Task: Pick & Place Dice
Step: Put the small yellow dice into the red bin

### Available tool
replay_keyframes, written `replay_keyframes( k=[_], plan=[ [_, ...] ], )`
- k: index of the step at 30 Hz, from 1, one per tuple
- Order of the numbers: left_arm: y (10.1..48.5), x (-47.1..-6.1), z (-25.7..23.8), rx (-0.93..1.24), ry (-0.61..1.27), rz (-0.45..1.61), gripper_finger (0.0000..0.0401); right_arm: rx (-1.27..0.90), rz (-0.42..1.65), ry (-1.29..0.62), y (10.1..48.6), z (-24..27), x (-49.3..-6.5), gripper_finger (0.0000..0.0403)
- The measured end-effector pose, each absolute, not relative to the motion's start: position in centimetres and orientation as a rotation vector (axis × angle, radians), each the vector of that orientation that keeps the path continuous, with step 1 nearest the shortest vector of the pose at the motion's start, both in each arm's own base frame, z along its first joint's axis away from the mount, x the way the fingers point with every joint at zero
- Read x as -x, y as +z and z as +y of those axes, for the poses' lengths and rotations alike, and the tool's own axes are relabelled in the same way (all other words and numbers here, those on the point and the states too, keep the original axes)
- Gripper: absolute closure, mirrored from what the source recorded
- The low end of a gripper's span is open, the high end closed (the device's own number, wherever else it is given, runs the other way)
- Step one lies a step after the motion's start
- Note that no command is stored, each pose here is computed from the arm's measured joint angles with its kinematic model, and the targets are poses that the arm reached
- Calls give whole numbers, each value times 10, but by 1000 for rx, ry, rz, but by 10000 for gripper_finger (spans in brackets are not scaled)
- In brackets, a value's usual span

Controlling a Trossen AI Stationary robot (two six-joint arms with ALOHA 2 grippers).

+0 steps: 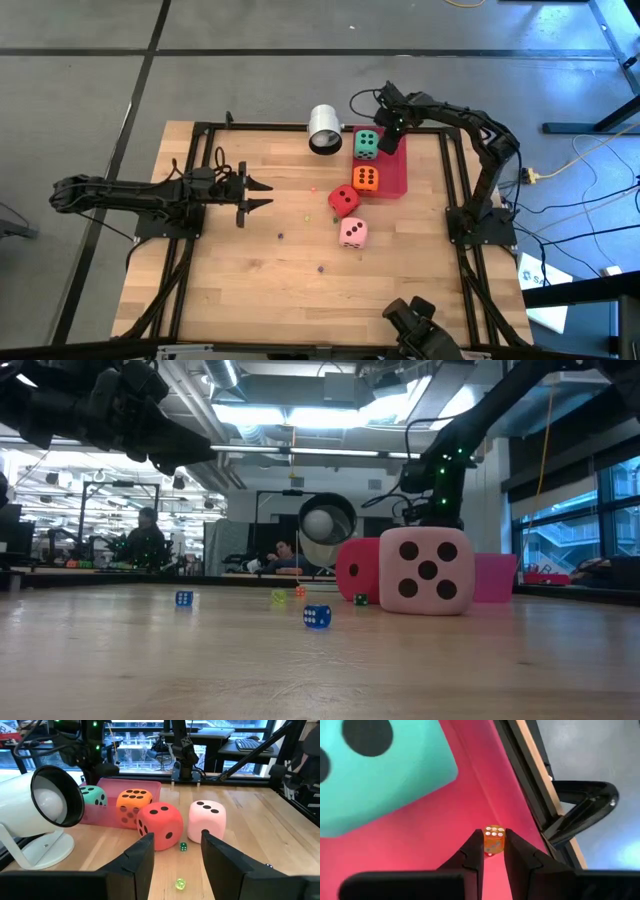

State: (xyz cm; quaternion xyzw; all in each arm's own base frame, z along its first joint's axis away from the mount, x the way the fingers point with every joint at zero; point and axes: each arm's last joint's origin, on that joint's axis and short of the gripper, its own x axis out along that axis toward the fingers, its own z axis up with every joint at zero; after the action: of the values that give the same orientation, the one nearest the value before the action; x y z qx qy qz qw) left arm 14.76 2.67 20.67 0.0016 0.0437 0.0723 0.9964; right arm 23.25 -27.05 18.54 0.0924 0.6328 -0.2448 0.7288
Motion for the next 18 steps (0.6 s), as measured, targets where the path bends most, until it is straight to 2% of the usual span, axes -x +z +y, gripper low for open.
replay_keyframes(
  k=[18],
  plan=[
    [206, -148, 27, -2, 145, 95, 244, -178, 1467, -565, 170, -272, -236, 350]
  ],
)
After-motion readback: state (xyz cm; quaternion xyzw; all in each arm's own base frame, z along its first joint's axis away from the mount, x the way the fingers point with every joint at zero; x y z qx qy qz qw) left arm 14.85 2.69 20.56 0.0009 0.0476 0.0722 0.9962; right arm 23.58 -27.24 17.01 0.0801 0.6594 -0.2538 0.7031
